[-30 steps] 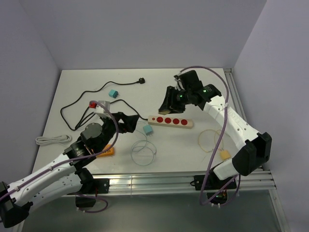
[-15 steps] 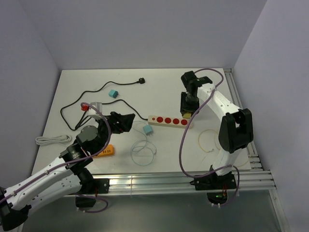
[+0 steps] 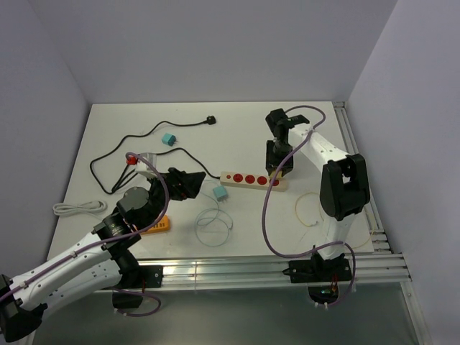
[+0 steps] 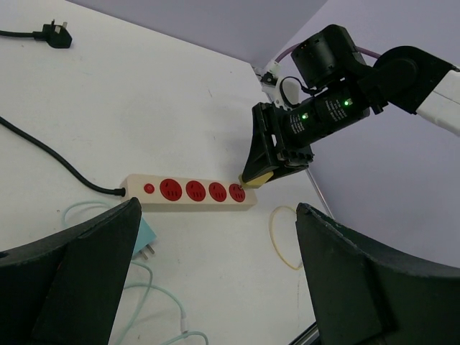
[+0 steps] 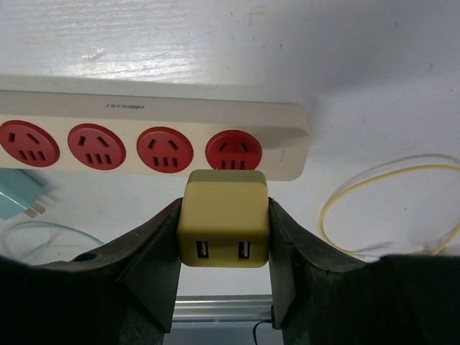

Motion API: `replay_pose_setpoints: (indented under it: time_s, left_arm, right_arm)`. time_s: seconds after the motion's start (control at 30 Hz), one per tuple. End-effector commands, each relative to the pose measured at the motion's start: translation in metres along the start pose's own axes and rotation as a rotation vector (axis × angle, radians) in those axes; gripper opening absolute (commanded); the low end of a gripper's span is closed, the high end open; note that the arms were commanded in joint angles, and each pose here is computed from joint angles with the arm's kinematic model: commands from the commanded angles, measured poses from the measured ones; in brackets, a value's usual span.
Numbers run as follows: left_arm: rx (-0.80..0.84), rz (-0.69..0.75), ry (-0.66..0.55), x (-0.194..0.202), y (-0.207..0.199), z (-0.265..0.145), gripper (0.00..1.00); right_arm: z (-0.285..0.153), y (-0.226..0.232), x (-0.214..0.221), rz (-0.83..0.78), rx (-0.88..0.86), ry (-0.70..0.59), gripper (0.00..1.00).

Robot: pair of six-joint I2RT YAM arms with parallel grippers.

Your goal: Insert the plug

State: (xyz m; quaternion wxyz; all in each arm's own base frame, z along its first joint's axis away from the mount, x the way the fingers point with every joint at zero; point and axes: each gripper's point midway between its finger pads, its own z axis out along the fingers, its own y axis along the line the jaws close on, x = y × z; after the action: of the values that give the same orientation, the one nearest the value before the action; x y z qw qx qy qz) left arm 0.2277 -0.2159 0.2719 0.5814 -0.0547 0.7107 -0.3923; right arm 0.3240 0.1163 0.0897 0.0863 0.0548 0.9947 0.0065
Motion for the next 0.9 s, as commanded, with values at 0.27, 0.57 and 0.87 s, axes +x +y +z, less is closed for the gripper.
replay_pose_setpoints:
  time_s: [0.27, 0.57, 0.87]
  left_arm:
    - [0.026, -0.015, -0.024, -0.005, -0.007, 0.004, 0.94]
    - [0.031, -0.014, -0.016, -0.003, -0.008, 0.006, 0.94]
    - [0.024, -0.014, -0.018, -0.002, -0.006, 0.006, 0.94]
  right_arm:
    - [0.012, -0.003, 0.009, -0.024, 0.0, 0.016, 0.0]
    - [0.017, 0.002, 0.006, -0.027, -0.017, 0.01, 0.0]
    - [0.022, 0.001, 0.003, -0.029, -0.007, 0.012, 0.0]
